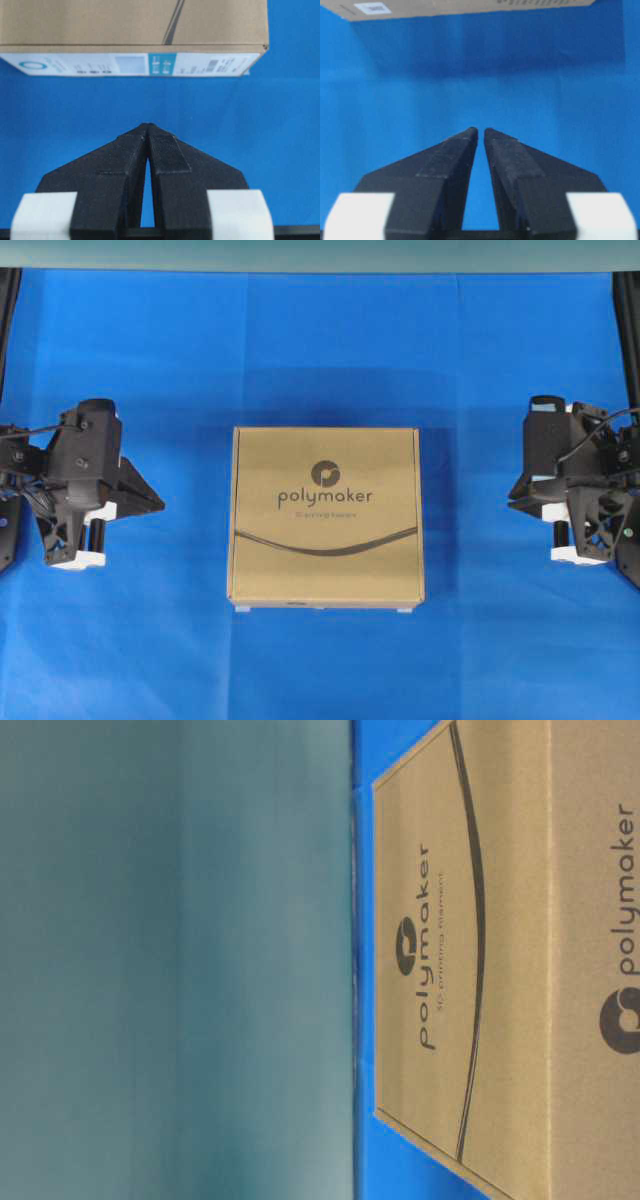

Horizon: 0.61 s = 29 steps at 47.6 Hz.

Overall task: Lift up the cardboard box by clamping it between your arms.
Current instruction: 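Move both grippers inward toward the left and right sides of the box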

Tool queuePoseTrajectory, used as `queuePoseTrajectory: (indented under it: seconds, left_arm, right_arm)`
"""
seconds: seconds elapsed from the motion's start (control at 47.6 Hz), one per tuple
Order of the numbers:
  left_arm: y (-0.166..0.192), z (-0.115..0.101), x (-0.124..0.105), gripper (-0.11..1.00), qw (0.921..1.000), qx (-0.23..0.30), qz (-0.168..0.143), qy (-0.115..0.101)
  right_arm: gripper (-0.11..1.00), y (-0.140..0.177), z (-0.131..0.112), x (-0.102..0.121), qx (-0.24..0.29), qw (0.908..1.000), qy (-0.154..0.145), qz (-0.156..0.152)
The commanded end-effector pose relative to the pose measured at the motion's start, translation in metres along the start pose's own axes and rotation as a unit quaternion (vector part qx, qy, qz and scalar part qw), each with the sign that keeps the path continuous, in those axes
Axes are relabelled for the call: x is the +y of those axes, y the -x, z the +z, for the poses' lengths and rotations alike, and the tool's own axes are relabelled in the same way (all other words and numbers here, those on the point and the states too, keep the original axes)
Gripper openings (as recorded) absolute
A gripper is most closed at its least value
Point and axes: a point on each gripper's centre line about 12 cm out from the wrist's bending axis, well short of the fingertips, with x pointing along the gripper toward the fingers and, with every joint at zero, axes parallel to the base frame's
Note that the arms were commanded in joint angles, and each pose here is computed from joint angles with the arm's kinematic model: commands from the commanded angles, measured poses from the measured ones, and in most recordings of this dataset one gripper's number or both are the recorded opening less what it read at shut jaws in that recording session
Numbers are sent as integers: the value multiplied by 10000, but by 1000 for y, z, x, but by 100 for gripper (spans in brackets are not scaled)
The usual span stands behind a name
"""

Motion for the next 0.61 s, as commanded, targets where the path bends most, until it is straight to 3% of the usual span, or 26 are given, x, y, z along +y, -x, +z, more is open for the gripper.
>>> queuePoseTrajectory:
  seconds: [0.0, 0.105, 0.21, 0.273, 0.42, 0.526, 0.589]
  left_arm:
    - [2, 9, 0, 1, 9999, -115, 12, -43]
    - [1, 8, 0, 1, 10000, -69, 13, -43]
    - [-2, 4, 1, 5, 10000, 69, 30, -27]
    - [-5, 2, 4, 18, 9999, 138, 64, 74]
    - [-14, -2, 6, 63, 9995, 299, 85, 114]
    - [-23, -9, 7, 86, 9987, 499, 99, 100]
    - [-28, -12, 7, 88, 9981, 598, 107, 68]
  right_arm:
    - [5, 3, 8, -1, -146, 9999, 8, -20]
    - [12, 1, 8, -2, -169, 9999, 11, -32]
    - [32, -3, 5, -5, -93, 9999, -50, -60]
    - [51, -5, 4, -5, -24, 9999, -79, -68]
    - [91, -12, -1, -6, 137, 9999, -53, -78]
    - [100, -20, -6, -6, 298, 9995, -28, -92]
    - [99, -25, -10, -6, 421, 9991, -20, -95]
